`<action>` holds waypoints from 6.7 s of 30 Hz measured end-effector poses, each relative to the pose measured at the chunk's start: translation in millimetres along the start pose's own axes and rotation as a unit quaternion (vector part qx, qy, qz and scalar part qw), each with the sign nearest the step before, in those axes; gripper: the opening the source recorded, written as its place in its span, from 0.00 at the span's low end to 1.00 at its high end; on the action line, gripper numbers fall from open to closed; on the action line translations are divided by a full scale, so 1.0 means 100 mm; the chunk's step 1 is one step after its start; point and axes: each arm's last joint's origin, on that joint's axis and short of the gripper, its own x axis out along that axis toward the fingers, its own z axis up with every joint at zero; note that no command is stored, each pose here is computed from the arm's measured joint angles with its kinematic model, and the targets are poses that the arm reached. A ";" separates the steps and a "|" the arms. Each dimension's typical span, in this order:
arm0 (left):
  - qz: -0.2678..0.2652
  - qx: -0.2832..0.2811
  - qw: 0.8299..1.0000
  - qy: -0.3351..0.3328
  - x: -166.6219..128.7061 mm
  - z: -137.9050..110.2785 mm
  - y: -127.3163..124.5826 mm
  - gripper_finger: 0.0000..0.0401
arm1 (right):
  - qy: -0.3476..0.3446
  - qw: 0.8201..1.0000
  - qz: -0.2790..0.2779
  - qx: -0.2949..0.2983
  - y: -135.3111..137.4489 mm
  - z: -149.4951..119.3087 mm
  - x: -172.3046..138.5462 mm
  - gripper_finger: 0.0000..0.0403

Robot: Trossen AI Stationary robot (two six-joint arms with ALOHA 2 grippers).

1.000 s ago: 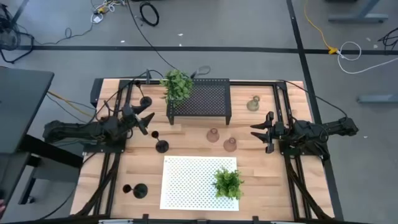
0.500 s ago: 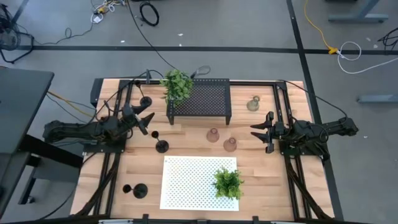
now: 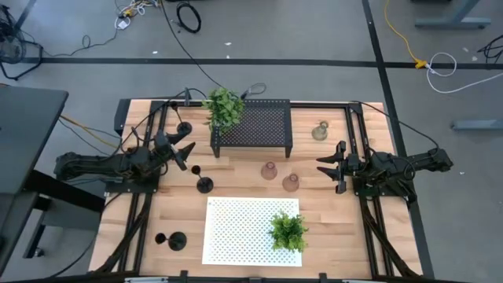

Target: Pick & Place candle stick holders

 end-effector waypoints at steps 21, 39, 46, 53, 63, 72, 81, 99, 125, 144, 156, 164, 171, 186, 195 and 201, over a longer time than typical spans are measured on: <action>0.000 0.000 1.000 0.000 0.00 0.00 0.00 0.70 | 0.000 1.000 0.000 0.000 0.00 0.00 0.00 0.33; -0.004 -0.016 1.000 -0.018 0.00 0.04 -0.01 0.70 | 0.000 1.000 0.000 0.000 0.00 0.00 0.00 0.33; 0.097 -0.021 0.994 -0.042 -0.01 0.07 0.05 0.70 | 0.000 1.000 0.000 0.000 0.00 0.00 0.00 0.33; 0.168 -0.041 0.983 -0.055 -0.02 0.08 0.09 0.70 | 0.000 1.000 0.000 0.000 0.00 0.00 0.00 0.33; 0.213 -0.037 0.975 -0.061 -0.03 0.08 0.11 0.70 | 0.000 1.000 0.000 0.000 0.00 0.00 0.00 0.33; 0.230 -0.006 0.972 -0.051 -0.03 0.06 0.12 0.70 | 0.000 1.000 0.000 0.000 0.00 0.00 0.00 0.33; 0.230 0.002 0.972 -0.045 -0.03 0.04 0.13 0.70 | -0.015 1.000 0.000 0.007 0.00 0.03 0.00 0.33; 0.323 0.028 0.946 -0.025 0.04 -0.03 0.30 0.70 | -0.086 0.994 -0.004 0.061 -0.01 0.17 -0.01 0.33; 0.363 0.067 0.926 0.073 0.38 -0.14 0.72 0.70 | -0.072 0.996 -0.025 0.054 -0.02 0.14 -0.01 0.33; 0.393 0.062 0.914 0.083 0.49 -0.17 0.97 0.70 | -0.071 0.995 -0.034 0.065 -0.03 0.14 -0.01 0.47; 0.397 0.045 0.916 0.051 0.50 -0.13 0.97 0.60 | -0.071 0.995 -0.035 0.056 -0.03 0.14 -0.01 0.45; 0.330 0.050 0.942 0.038 0.56 -0.05 0.94 0.14 | -0.071 0.995 -0.035 0.055 -0.03 0.14 -0.01 0.41; 0.335 0.063 0.937 0.073 0.55 -0.11 0.95 0.01 | -0.071 0.995 -0.035 0.054 -0.03 0.14 -0.01 0.40; 0.326 0.052 0.941 0.070 0.56 -0.10 0.94 0.29 | -0.071 0.995 -0.035 0.054 -0.03 0.14 -0.01 0.40; 0.328 0.054 0.940 0.081 0.55 -0.12 0.94 0.66 | -0.071 0.995 -0.035 0.054 -0.03 0.14 -0.01 0.40; 0.350 0.064 0.931 0.084 0.54 -0.12 0.96 0.72 | -0.071 0.995 -0.035 0.054 -0.03 0.14 -0.01 0.40</action>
